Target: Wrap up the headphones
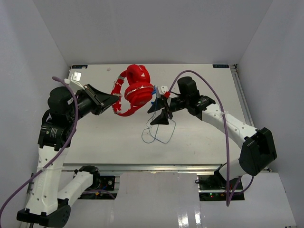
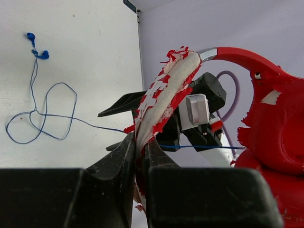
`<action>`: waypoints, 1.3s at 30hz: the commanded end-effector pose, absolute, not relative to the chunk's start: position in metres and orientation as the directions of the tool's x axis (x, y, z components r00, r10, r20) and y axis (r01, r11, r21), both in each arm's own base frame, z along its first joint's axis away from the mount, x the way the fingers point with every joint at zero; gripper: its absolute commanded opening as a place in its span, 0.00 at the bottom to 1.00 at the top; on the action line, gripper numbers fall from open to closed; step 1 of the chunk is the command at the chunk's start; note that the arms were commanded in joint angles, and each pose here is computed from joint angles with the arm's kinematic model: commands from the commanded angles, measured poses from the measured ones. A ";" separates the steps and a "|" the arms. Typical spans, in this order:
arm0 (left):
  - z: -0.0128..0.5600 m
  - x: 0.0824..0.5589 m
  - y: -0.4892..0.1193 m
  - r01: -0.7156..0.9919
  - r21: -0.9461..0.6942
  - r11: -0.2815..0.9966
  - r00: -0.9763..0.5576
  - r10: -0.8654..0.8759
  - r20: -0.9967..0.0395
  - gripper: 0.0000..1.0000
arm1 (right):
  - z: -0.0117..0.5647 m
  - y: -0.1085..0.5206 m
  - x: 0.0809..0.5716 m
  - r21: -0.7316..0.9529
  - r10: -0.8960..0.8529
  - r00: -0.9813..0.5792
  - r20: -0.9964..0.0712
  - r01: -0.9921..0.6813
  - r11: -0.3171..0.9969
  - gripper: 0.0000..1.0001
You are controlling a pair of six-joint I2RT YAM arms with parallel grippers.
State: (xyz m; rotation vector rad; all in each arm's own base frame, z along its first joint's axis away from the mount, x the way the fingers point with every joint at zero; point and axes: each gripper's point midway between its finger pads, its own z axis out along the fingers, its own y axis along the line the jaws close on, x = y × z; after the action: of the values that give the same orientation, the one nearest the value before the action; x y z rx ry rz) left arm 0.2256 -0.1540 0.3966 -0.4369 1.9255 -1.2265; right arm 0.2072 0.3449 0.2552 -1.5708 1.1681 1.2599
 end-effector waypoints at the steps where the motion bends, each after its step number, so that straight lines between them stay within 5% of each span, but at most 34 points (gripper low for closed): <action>1: 0.454 0.210 -0.156 0.230 -0.906 0.356 -0.573 -0.703 -0.422 0.00 | 0.272 0.350 0.207 -0.054 -0.112 0.087 -0.990 -0.961 -0.272 0.54; 12: 0.471 0.209 -0.154 0.240 -0.921 0.307 -0.556 -0.735 -0.389 0.00 | 0.285 0.355 0.194 0.018 -0.059 0.002 -0.998 -0.940 -0.341 0.37; 17: 0.479 0.212 -0.153 0.230 -0.935 0.270 -0.544 -0.761 -0.354 0.00 | 0.283 0.361 0.184 0.037 -0.054 -0.019 -0.998 -0.929 -0.367 0.14; 25: 0.472 0.226 -0.147 0.191 -0.950 0.245 -0.502 -0.808 -0.309 0.00 | 0.284 0.361 0.180 0.056 -0.055 -0.039 -0.998 -0.931 -0.360 0.08; 33: 0.440 0.272 -0.120 0.091 -0.919 0.384 -0.341 -0.855 -0.391 0.00 | 0.267 0.330 0.209 -0.066 -0.241 0.075 -0.968 -0.997 -0.045 0.08; 39: 0.394 0.312 -0.107 -0.027 -0.854 0.520 -0.301 -0.819 -0.489 0.00 | 0.243 0.274 0.258 -0.302 -0.551 0.143 -0.822 -0.930 0.209 0.08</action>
State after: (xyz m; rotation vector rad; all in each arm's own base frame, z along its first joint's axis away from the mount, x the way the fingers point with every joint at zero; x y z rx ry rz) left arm 0.2820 -0.1240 0.4112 -0.6865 1.7197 -1.0959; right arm 0.2149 0.3234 0.2634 -1.4266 1.3551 0.9821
